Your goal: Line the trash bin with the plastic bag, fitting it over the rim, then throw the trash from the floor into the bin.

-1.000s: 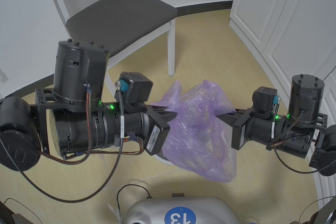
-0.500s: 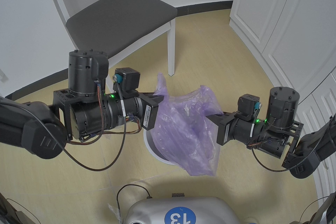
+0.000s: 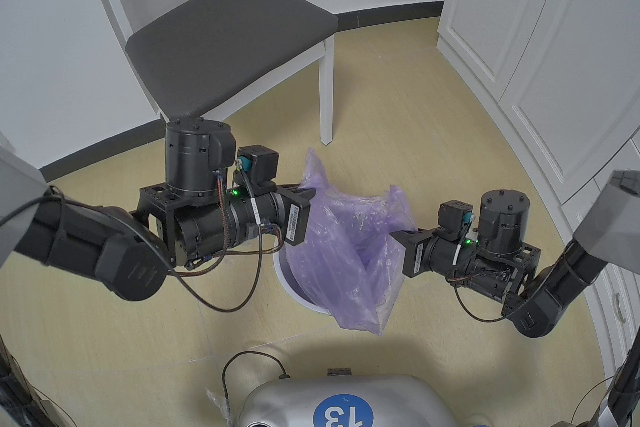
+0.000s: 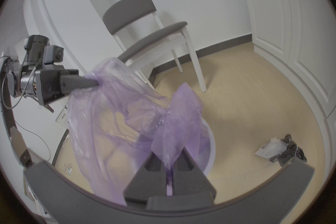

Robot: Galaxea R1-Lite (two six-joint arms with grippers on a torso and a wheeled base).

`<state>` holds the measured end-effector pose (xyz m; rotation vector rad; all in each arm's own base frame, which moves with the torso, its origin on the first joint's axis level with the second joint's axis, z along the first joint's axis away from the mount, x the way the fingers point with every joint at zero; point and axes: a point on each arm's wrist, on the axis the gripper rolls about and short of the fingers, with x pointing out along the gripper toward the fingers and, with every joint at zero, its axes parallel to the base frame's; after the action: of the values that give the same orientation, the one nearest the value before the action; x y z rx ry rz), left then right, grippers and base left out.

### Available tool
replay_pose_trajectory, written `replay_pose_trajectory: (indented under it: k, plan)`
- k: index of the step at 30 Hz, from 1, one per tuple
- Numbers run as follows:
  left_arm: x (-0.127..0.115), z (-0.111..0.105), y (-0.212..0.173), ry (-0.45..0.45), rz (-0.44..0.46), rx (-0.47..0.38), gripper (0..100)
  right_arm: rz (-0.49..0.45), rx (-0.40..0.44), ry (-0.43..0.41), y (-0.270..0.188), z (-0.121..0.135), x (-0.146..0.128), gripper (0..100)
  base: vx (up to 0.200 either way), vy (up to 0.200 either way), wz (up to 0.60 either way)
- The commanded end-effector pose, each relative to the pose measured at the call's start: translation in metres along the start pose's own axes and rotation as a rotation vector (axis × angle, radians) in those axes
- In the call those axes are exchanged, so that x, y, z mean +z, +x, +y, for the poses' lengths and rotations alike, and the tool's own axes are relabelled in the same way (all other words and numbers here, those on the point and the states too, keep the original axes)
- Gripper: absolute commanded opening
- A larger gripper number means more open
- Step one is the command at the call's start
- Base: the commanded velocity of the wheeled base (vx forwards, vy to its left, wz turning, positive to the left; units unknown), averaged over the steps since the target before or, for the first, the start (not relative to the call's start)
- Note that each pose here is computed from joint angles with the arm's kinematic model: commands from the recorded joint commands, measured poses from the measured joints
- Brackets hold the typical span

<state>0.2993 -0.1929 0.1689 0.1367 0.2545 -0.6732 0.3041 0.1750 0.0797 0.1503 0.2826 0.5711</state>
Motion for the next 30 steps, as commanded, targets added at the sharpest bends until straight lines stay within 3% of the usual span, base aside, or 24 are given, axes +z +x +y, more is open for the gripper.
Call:
replay_pose_trajectory:
  k: [1, 8, 13, 22, 30]
  plan:
    - [-0.024, 0.018, 0.021, -0.027, 0.046, 0.018, 0, 0.037, -0.054, 0.018, 0.018, -0.023, -0.018, 0, 0.000, 0.000, 0.00]
    - [-0.037, 0.035, 0.026, -0.072, 0.059, 0.049, 0, 0.034, -0.115, -0.012, 0.004, -0.040, 0.000, 0, 0.000, 0.000, 0.00]
    - [-0.048, 0.043, 0.013, -0.088, 0.094, 0.048, 0, 0.173, -0.165, -0.086, -0.016, -0.049, 0.006, 0, 0.000, 0.000, 0.00]
    - [-0.075, 0.038, -0.021, -0.104, 0.184, 0.006, 0, 0.314, -0.136, -0.231, -0.030, -0.050, -0.017, 0, 0.000, 0.000, 0.00]
    - [-0.096, 0.041, -0.030, -0.111, 0.264, 0.025, 0, 0.363, -0.127, -0.242, -0.026, -0.050, -0.031, 0, 0.000, 0.000, 0.00]
